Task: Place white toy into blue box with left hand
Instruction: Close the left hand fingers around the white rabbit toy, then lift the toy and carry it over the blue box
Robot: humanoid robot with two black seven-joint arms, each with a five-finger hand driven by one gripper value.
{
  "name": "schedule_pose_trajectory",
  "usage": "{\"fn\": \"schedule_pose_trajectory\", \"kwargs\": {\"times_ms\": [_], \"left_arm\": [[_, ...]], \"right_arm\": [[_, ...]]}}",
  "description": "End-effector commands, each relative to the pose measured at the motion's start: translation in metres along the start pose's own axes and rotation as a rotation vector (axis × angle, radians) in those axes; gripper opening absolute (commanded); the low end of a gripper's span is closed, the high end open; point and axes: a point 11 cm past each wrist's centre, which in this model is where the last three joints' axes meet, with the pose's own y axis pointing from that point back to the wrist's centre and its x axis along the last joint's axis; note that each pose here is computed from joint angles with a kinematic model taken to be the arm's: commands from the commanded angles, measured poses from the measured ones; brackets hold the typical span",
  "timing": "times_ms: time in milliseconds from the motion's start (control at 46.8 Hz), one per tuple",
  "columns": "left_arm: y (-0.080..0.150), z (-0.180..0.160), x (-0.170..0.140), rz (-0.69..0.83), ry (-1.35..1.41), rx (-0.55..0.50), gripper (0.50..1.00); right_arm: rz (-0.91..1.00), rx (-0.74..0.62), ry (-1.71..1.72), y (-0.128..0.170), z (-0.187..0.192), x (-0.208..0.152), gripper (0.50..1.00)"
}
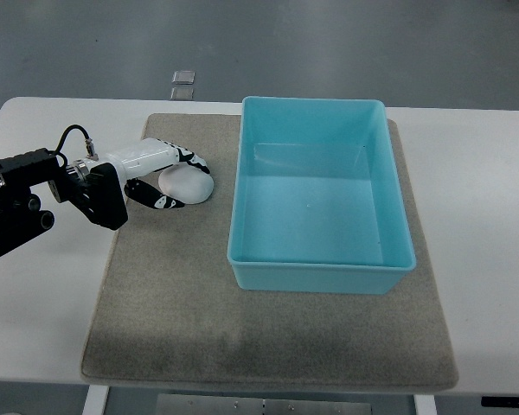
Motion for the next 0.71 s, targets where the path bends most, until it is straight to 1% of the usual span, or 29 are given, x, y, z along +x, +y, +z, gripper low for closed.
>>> {"fn": "schedule_pose_trajectory", "kwargs": {"times_ms": [0, 64, 128, 192, 214, 342, 491, 556, 684], "left_arm": [[0.0, 0.0, 0.002, 0.018, -0.013, 0.0, 0.651], [0.0, 0.0, 0.003, 0.027, -0.02, 0.0, 0.617], [0.0, 0.0, 0.004, 0.037, -0.024, 0.001, 0.572], [0.001, -0.001, 0.007, 0.057, -0.029, 0.003, 0.512], [0.001, -0.001, 0.01, 0.067, -0.033, 0.005, 0.501], [0.001, -0.003, 0.033, 0.13, -0.052, 0.012, 0.5], [-0.001, -0.002, 0.075, 0.25, -0.073, 0.013, 0.5], [-0.004, 0.002, 0.093, 0.286, -0.087, 0.0, 0.5], [-0.018, 0.021, 0.114, 0.314, -0.107, -0.057, 0.5]], "right_arm": [[0.0, 0.0, 0.001, 0.0, 0.0, 0.0, 0.936], [0.0, 0.0, -0.001, 0.0, 0.0, 0.0, 0.936], [0.0, 0.0, -0.001, 0.0, 0.0, 0.0, 0.936], [0.0, 0.0, -0.001, 0.0, 0.0, 0.0, 0.936], [0.0, 0.0, 0.001, 0.0, 0.0, 0.0, 0.936], [0.0, 0.0, 0.001, 0.0, 0.0, 0.0, 0.936], [0.0, 0.0, 0.001, 0.0, 0.0, 0.0, 0.936], [0.0, 0.0, 0.001, 0.0, 0.0, 0.0, 0.936], [0.0, 0.0, -0.001, 0.0, 0.0, 0.0, 0.936]]}}
